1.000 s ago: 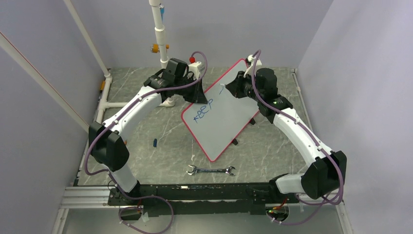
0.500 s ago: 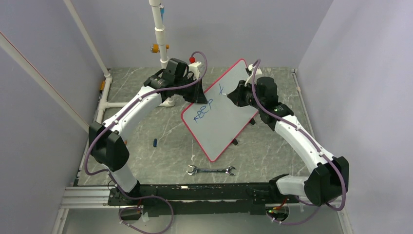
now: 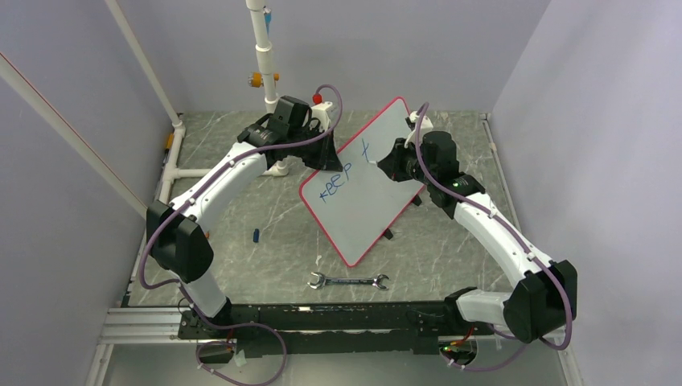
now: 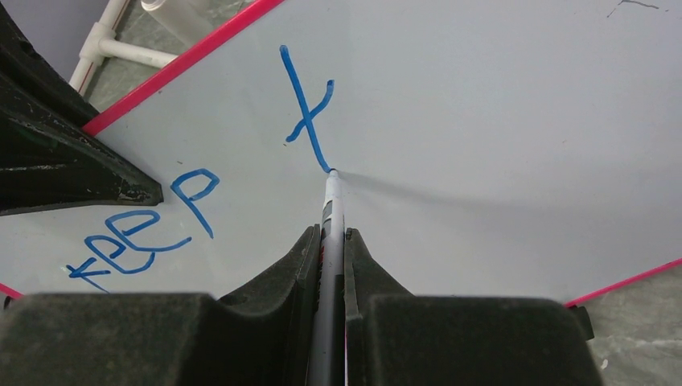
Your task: Write a sentence on the whiteboard
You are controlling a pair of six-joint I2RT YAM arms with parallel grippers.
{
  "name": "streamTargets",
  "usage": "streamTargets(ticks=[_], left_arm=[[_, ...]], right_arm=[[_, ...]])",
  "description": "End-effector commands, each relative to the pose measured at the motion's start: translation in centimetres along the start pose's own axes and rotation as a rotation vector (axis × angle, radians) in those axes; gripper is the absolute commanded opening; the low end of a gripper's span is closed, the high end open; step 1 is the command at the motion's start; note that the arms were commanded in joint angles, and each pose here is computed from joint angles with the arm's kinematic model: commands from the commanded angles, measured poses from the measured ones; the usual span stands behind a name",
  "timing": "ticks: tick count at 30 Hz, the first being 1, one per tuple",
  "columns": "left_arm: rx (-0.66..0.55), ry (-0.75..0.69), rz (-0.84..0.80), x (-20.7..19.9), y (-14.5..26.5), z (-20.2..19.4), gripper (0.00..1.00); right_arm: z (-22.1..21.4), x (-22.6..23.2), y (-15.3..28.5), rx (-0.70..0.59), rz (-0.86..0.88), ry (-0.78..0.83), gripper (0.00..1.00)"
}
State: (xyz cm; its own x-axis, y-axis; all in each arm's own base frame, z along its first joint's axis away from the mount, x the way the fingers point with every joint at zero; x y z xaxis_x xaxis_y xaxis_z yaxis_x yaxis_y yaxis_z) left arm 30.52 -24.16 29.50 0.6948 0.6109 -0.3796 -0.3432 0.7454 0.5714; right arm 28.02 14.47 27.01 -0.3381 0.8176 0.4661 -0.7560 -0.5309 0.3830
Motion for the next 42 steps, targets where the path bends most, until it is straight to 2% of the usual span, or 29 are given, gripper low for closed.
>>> streamTargets(ticks=[1, 11, 20, 42], left_arm=[[-0.025, -0.161, 0.094, 0.7, 0.4, 0.7, 0.00], [-0.020, -0.158, 0.084, 0.6, 0.3, 0.7, 0.00], [-0.024, -0.159, 0.084, 0.5, 0.4, 0.7, 0.00], [-0.014, -0.155, 0.077, 0.6, 0.1, 0.7, 0.00]], right_arm=[[1.6, 0.3, -0.5, -0.045, -0.015, 0.012, 0.00], [2.6, 0.5, 0.4, -0.101, -0.044, 0.016, 0.00], [4.4, 1.3, 2.3, -0.246, -0.047, 0.008, 0.00], [7.5, 2.4, -0.6, -0.279, 0.009, -0.005, 0.00]])
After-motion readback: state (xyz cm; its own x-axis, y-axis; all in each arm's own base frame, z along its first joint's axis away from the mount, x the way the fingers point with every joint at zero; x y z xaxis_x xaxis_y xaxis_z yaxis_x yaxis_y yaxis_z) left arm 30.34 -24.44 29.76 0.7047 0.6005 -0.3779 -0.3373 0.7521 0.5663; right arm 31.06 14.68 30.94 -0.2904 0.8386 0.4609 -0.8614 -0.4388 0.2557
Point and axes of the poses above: each gripper's point midway between its finger pads, its own y axis back along the fingers, its own x axis along the line the jaws close on, z = x × y, the point moved 9 cm from there along y, back along the fingers, and after that the axes turned 8 degrees about -y, right-handed, at the moved point
